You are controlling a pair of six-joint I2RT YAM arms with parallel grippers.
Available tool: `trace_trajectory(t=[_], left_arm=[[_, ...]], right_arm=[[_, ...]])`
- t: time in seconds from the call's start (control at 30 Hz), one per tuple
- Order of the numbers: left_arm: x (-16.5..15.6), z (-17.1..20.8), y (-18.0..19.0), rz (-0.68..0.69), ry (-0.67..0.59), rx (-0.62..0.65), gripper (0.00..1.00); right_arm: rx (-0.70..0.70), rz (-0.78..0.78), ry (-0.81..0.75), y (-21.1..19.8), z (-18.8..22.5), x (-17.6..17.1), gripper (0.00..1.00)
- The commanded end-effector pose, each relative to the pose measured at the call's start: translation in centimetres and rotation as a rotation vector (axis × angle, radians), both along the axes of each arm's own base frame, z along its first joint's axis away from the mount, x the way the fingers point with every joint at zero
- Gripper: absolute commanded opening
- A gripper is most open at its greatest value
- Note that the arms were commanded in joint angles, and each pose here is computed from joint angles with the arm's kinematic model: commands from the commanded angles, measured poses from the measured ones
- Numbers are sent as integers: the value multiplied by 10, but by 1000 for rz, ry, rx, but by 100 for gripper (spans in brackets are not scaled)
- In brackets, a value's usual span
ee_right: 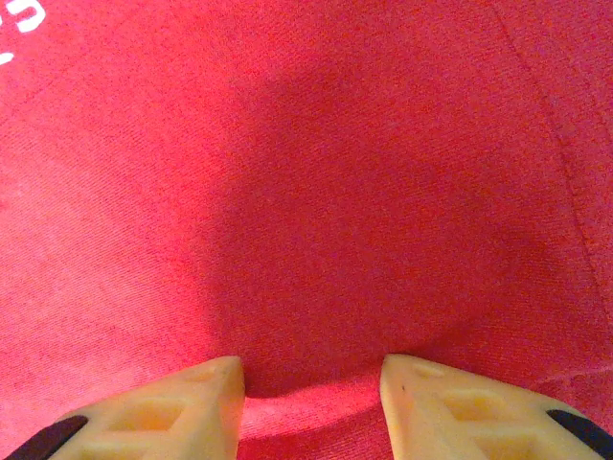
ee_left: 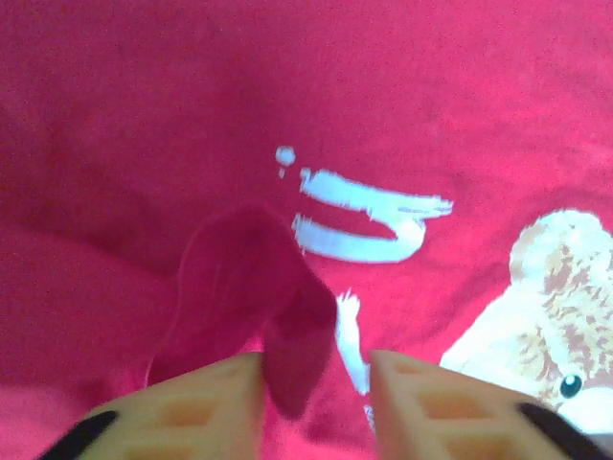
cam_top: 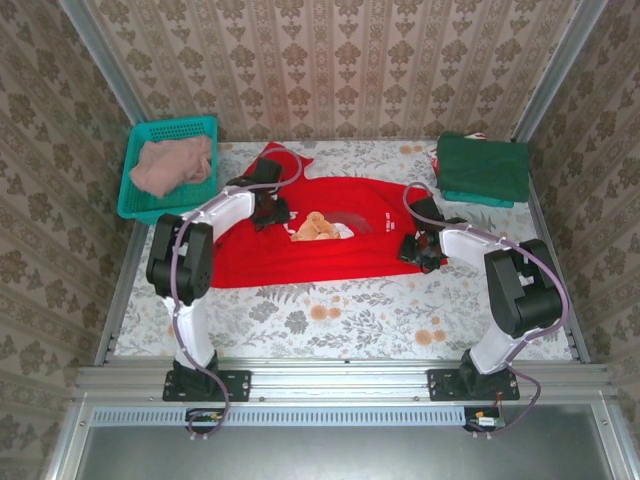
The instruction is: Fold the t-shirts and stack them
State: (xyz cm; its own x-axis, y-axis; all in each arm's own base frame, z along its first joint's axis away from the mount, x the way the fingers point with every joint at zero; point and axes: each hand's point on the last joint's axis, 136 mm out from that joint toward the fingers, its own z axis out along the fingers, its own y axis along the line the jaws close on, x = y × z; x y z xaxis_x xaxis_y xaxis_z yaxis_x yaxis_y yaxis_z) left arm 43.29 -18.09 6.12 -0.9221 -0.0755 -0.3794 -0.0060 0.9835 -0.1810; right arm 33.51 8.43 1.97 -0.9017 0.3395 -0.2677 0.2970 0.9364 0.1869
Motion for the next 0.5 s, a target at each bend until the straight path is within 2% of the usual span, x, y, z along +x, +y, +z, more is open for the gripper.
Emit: trace_trajectory(t=[0.0, 0.17, 0.3, 0.33, 0.4, 0.47], left_arm=[[10, -4, -1, -20, 18, 18, 25], [21, 6, -24, -96, -16, 8, 0], [26, 7, -38, -138, -7, 53, 1], [27, 5, -38, -143, 4, 68, 6], [29, -2, -40, -156, 19, 73, 35], [30, -11, -41, -170, 45, 81, 50]], right_arm=[[-12, 20, 11, -1, -4, -7, 44], [-16, 24, 21, -1, -7, -6, 44], [-7, 26, 22, 1, -7, -5, 44], [-6, 27, 22, 1, -7, -6, 44], [-3, 28, 22, 1, -7, -6, 44], [-6, 28, 25, 1, -7, -7, 45]])
